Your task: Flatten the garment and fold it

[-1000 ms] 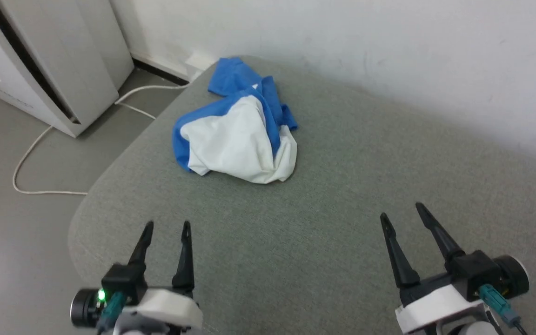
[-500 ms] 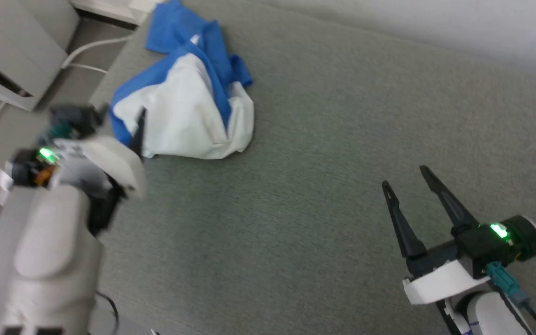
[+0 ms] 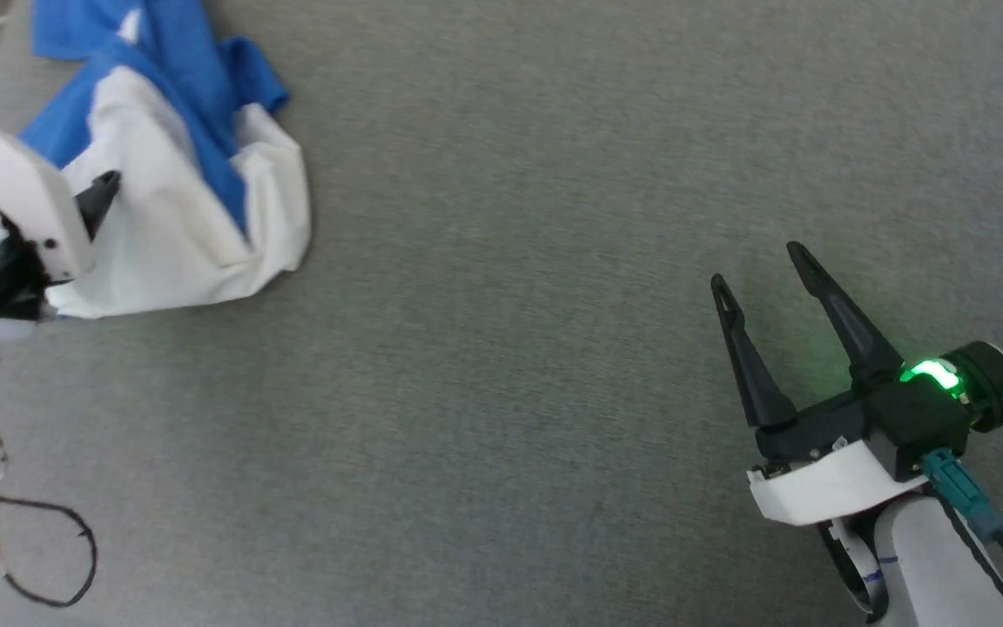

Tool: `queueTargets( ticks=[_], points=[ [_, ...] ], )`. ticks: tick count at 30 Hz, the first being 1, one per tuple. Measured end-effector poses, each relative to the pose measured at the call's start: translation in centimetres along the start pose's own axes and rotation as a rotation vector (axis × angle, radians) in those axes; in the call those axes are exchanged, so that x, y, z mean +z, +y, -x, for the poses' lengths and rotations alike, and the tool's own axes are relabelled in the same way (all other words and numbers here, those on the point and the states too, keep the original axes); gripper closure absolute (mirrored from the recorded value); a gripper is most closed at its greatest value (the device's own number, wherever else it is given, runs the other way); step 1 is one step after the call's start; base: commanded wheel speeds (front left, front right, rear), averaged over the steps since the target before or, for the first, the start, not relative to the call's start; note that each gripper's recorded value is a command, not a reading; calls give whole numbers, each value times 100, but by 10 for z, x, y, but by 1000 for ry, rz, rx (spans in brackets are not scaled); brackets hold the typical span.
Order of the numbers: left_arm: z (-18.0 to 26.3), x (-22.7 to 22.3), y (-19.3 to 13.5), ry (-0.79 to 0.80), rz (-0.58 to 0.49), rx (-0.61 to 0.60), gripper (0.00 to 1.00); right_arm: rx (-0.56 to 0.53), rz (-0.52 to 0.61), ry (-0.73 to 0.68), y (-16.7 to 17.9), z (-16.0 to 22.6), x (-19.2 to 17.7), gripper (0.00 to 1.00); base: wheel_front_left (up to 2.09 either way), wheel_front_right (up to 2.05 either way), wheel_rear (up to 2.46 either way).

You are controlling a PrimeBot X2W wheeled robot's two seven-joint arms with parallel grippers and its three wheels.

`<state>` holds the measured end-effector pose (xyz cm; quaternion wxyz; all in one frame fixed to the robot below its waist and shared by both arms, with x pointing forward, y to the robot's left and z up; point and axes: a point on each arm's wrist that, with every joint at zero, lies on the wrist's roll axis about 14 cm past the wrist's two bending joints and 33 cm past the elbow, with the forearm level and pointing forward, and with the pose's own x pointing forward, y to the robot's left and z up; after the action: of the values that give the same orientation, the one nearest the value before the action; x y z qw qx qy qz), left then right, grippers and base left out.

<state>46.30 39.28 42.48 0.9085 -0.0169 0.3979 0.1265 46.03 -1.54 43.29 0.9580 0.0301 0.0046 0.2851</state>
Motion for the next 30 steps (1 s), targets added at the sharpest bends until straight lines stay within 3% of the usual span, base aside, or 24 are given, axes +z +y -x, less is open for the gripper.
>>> queueTargets(
  ticks=[7,8,9,10,15,17,21,30],
  points=[
    [-28,-30,-11,234,100,-68,0,-69,-28,57,-20,10,-24,0,0,0,0],
    [-30,-33,-12,260,112,-76,28,-75,-30,64,-22,11,-27,0,0,0,0],
    [-32,-34,-13,279,128,-86,71,-82,-31,70,-24,13,-29,0,0,0,0],
    [-33,-34,-14,290,143,-93,100,-88,-32,74,-26,14,-30,0,0,0,0],
    [-37,-25,-20,239,190,-123,100,-106,-29,73,-30,16,-28,0,0,0,0],
    [-35,-15,-22,162,266,-142,100,-108,-24,73,-30,18,-26,0,0,0,0],
    [-24,13,-21,-2,280,-141,100,-108,-8,60,-28,20,-15,0,0,0,0],
    [71,139,-6,-597,180,-133,100,-155,23,-5,-27,41,27,0,0,0,0]
  ],
)
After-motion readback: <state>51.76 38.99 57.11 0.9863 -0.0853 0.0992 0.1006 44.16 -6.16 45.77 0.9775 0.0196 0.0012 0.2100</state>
